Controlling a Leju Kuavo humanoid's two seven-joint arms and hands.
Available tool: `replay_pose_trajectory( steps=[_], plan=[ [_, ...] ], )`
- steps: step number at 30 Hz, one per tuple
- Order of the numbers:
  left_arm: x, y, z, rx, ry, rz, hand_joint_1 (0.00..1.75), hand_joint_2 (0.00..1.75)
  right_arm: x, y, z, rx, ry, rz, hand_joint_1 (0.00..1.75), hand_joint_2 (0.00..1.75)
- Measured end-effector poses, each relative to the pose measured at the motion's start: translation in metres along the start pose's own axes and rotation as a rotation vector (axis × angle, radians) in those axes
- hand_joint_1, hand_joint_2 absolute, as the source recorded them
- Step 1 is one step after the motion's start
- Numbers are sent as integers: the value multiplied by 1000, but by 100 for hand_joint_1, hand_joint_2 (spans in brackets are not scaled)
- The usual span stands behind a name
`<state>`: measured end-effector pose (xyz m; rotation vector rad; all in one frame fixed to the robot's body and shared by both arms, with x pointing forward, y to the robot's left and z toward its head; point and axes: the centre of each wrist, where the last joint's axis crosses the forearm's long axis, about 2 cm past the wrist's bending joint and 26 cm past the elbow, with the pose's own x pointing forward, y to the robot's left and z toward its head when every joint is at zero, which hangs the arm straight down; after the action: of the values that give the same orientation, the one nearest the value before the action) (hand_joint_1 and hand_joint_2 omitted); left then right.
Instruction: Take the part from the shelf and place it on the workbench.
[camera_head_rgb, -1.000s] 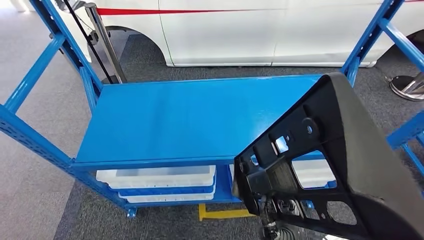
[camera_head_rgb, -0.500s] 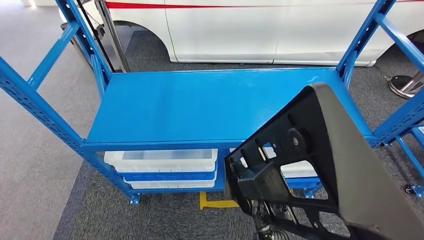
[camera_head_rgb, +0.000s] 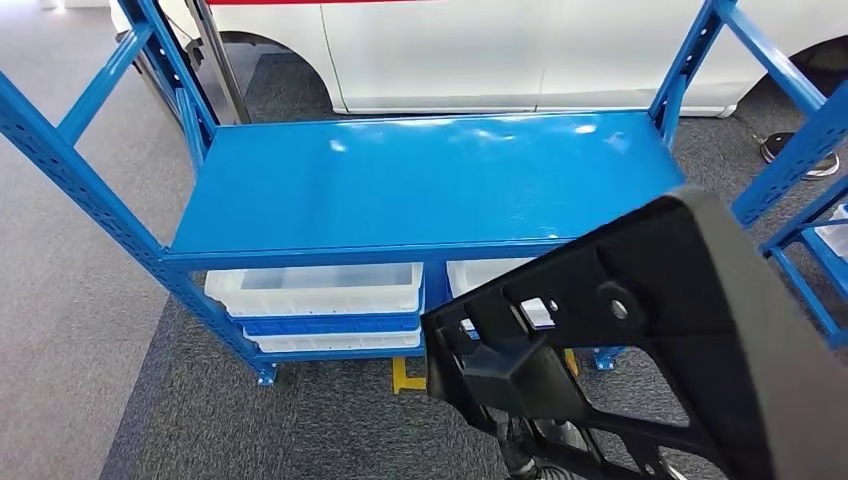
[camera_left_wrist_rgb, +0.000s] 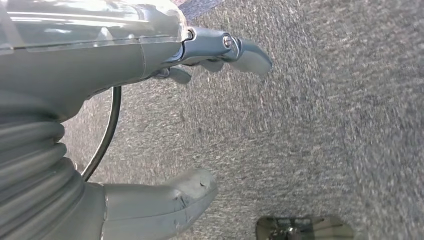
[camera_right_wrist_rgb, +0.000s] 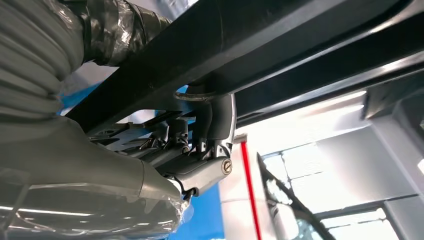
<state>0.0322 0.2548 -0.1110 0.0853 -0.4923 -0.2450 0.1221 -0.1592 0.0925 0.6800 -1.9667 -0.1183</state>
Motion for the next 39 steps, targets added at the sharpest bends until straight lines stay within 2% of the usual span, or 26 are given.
replay_pose_trajectory(
  steps=[14, 21, 31, 39],
  plan=[
    [-2, 4, 0, 1, 9, 16, 0, 175, 0, -1, 0, -29, -15, -59, 175, 175],
    [-5, 3, 1, -8, 24, 15, 0, 175, -1, -7, 10, -60, 13, -24, 175, 175],
    [3, 6, -3, 7, -12, 39, 0, 175, -1, -7, 24, -109, 46, 25, 175, 175],
    [0, 7, -1, 7, -5, 56, 0, 175, 0, -12, 28, -148, 58, 98, 175, 175]
  ],
)
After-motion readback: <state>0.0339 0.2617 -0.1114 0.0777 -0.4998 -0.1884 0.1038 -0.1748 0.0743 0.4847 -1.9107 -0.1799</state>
